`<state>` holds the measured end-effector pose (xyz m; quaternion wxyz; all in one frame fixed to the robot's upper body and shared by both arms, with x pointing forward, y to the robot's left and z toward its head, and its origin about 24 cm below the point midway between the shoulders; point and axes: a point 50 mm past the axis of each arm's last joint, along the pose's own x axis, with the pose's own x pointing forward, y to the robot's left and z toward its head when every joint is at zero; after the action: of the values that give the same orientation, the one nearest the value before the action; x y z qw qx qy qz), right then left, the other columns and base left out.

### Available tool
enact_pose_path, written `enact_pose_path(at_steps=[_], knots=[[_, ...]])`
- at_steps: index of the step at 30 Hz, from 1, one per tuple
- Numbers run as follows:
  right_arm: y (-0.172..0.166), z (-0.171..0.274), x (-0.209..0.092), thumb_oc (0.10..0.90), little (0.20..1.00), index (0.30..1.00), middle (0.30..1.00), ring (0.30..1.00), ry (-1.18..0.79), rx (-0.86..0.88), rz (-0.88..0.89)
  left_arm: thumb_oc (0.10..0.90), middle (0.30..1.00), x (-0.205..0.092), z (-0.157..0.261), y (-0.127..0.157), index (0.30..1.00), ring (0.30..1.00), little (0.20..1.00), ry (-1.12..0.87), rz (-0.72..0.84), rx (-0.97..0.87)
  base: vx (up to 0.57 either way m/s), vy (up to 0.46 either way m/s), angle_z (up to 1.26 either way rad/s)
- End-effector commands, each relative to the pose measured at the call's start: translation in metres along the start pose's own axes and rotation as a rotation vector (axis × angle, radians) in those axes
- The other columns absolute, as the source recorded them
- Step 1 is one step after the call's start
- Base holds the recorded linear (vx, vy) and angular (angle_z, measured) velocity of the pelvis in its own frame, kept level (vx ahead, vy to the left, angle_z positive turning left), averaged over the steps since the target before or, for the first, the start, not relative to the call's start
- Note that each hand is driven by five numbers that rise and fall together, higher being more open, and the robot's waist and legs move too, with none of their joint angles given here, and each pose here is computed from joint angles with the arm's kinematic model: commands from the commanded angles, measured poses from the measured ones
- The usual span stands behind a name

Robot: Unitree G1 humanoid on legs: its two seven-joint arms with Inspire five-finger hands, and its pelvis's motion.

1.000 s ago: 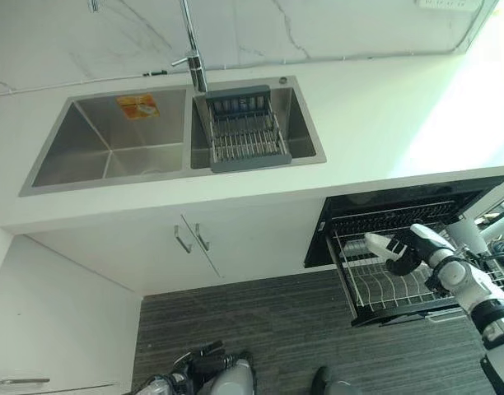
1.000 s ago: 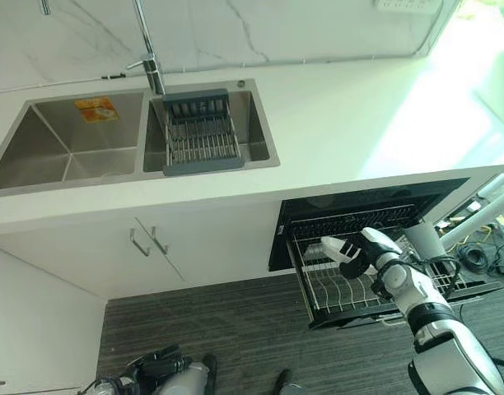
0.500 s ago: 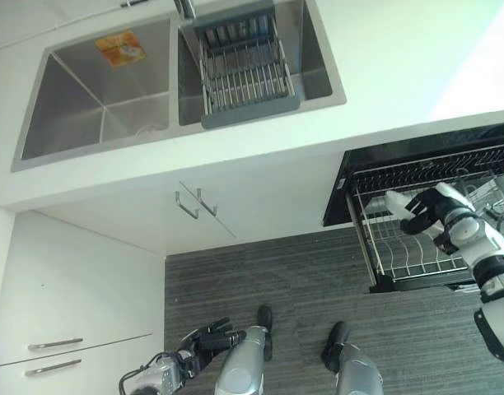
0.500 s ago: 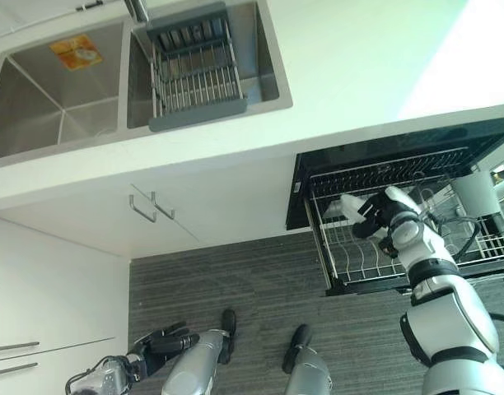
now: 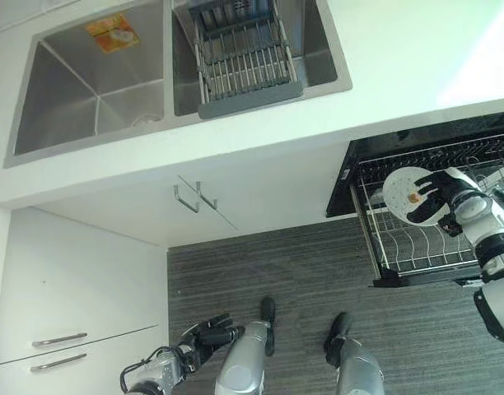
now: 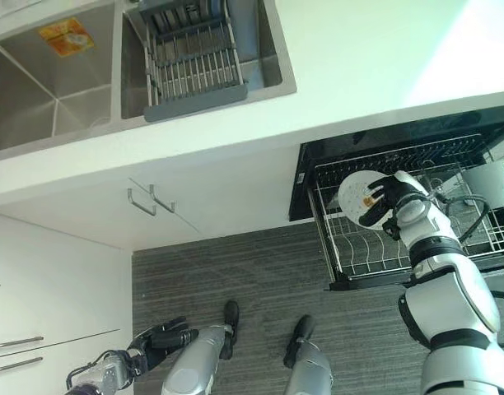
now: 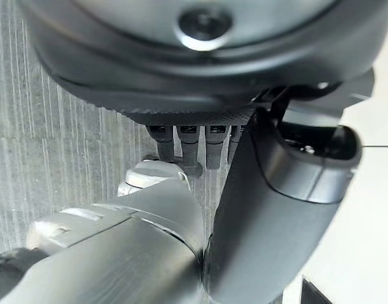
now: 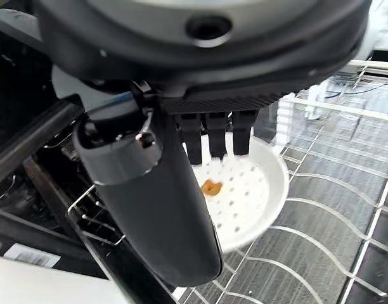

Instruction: Place the dishes in the dishwasher.

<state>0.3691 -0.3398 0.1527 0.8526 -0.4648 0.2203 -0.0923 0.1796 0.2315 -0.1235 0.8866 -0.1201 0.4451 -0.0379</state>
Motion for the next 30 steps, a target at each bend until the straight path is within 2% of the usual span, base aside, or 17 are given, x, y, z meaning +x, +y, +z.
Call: enact_pose_path(at_steps=[1, 7, 16, 23, 25, 26, 30], knots=[[-0.046, 0.02, -0.008, 0.8, 0.9, 0.9, 0.9, 0.9, -0.064, -0.001, -0.096, 0.8, 0.9, -0.016, -0.027, 0.023, 0.9, 0.9, 0.9, 0.109, 0.058, 0.082, -0.02, 0.053, -0.07], [-0.05, 0.014, -0.01, 0.8, 0.9, 0.9, 0.9, 0.9, -0.054, 0.011, -0.063, 0.8, 0.9, -0.019, -0.03, 0.028, 0.9, 0.9, 0.9, 0.129, 0.069, 0.079, -0.04, 0.031, -0.13], [-0.07, -0.01, -0.02, 0.8, 0.9, 0.9, 0.9, 0.9, -0.009, -0.024, -0.177, 0.8, 0.9, -0.029, -0.047, 0.039, 0.9, 0.9, 0.9, 0.198, 0.125, 0.041, 0.03, 0.036, -0.14], [-0.079, -0.039, -0.032, 0.8, 0.9, 0.9, 0.9, 0.9, 0.039, 0.033, -0.238, 0.8, 0.9, -0.037, -0.059, 0.047, 0.9, 0.9, 0.9, 0.242, 0.164, 0.012, 0.07, 0.009, -0.17], [-0.074, -0.048, -0.034, 0.8, 0.9, 0.9, 0.9, 0.9, 0.04, 0.092, -0.201, 0.8, 0.9, -0.04, -0.065, 0.05, 0.9, 0.9, 0.9, 0.26, 0.179, -0.001, 0.09, 0.018, -0.13], [-0.071, -0.061, -0.038, 0.8, 0.9, 0.9, 0.9, 0.9, 0.053, 0.064, -0.261, 0.8, 0.9, -0.043, -0.072, 0.051, 0.9, 0.9, 0.9, 0.279, 0.196, -0.026, 0.1, 0.026, -0.2], [-0.055, -0.064, -0.042, 0.8, 0.9, 0.9, 0.9, 0.9, 0.036, 0.162, -0.23, 0.8, 0.9, -0.046, -0.079, 0.051, 0.9, 0.9, 0.9, 0.28, 0.212, -0.056, 0.06, 0.013, -0.21]])
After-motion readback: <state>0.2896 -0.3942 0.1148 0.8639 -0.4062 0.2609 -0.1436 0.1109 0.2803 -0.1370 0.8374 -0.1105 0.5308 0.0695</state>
